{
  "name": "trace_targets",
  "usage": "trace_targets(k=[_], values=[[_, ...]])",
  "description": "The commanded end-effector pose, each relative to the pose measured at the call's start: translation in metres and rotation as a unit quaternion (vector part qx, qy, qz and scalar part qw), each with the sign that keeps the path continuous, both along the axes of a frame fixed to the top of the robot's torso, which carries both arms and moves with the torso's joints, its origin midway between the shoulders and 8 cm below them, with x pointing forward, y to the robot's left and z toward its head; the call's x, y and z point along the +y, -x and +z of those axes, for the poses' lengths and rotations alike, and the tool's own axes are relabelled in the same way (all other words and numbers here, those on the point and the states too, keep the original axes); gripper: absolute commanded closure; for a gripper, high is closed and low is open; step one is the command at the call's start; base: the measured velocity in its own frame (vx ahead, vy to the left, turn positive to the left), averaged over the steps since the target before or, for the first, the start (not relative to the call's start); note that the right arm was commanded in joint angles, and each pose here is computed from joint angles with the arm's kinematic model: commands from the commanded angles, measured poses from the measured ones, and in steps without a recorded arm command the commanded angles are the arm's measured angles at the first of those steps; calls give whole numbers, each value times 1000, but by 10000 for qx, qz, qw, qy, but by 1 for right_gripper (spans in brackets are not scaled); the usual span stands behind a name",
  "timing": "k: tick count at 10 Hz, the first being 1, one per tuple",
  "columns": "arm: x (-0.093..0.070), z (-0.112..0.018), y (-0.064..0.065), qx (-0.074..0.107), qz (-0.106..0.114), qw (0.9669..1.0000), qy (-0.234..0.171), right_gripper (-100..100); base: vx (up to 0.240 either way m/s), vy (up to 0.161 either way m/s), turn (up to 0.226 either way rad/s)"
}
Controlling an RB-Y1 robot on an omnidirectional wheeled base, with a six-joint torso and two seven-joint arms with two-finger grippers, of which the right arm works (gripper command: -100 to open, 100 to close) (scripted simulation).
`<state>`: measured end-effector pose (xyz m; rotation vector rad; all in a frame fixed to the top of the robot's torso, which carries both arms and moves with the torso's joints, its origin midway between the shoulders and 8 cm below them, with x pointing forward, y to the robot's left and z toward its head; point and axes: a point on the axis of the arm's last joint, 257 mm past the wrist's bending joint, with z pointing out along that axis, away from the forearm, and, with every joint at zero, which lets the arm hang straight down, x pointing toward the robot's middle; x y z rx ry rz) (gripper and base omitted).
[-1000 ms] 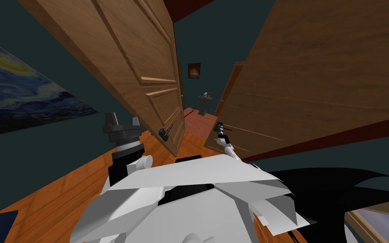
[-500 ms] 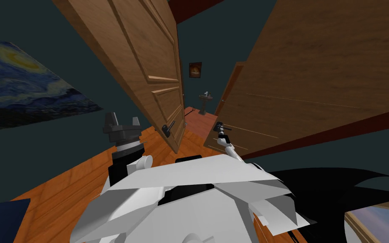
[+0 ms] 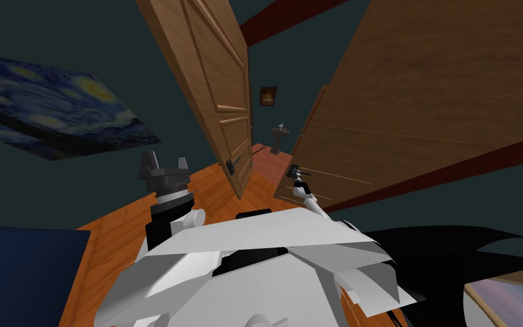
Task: Pull the door open
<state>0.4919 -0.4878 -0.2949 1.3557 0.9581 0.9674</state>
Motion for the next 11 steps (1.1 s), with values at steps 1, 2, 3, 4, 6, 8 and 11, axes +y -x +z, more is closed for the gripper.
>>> trace_targets(k=[1,2,3,4,6,8,11], values=[[-10,2,6,-1,-39,10000,44,100,-188,-43,86],[-10,2,7,-1,-23,10000,46,100,-169,-41,80],[-11,2,8,1,-4,10000,47,100,-184,-13,89],[1,1,3,9,79,10000,6,100,-80,11,63],[4,0,7,5,155,9999,1,100,-170,-19,126],[4,1,11,0,207,9998,17,100,-181,-61,119],[4,2,17,-3,294,9996,37,100,-198,-46,114]])
